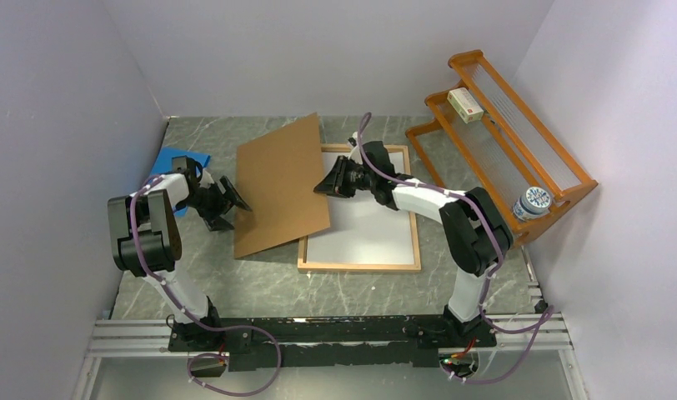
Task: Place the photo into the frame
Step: Turn over the photo frame item at the center of the board.
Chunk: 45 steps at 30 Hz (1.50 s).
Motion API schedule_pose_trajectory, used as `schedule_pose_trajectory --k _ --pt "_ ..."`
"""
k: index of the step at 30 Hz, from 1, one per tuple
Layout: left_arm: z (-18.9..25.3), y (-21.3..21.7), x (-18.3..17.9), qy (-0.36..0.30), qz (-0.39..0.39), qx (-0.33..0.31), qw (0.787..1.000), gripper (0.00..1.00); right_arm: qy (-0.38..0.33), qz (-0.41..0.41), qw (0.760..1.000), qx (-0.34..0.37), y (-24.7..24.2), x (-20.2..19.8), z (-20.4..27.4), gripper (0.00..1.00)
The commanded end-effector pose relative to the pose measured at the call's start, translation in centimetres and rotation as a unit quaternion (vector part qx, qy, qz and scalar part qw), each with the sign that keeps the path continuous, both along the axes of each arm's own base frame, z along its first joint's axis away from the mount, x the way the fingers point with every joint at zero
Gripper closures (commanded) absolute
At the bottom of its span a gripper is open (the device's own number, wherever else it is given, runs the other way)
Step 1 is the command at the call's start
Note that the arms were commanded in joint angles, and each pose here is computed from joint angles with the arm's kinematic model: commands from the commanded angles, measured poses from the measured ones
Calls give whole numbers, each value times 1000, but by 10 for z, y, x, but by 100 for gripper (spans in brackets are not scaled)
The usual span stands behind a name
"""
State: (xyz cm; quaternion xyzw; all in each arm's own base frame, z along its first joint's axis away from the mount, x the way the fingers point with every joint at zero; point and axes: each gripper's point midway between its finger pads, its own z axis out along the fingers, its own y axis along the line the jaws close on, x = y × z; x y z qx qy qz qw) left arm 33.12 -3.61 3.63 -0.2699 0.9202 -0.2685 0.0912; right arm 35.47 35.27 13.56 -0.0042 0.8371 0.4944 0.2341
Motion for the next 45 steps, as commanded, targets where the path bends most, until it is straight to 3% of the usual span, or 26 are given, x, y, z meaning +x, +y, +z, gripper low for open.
schedule_pose_trajectory --k 1,4,11,18,24,31,39,45 --pt "12 -1 3 -26 -7 9 1000 17 -65 50 996 40 13 -15 41 68" --pt "9 0 2 -21 -7 9 1000 17 -78 40 996 24 12 -6 39 54" --pt "9 0 1 -21 -7 11 1000 17 -158 21 987 21 14 16 50 52" --pt "13 3 1 -26 -8 21 999 16 -254 8 966 54 14 25 83 40" --pt "9 1 3 -23 -5 14 1000 16 -256 8 966 44 22 40 82 35" --pt "8 0 2 -25 -5 11 1000 16 -213 -17 976 37 29 59 71 48" --pt "18 4 0 -39 4 27 999 15 -196 -53 978 46 26 68 85 74" --pt "24 2 6 -82 30 23 996 6 -178 -54 980 65 23 64 99 87"
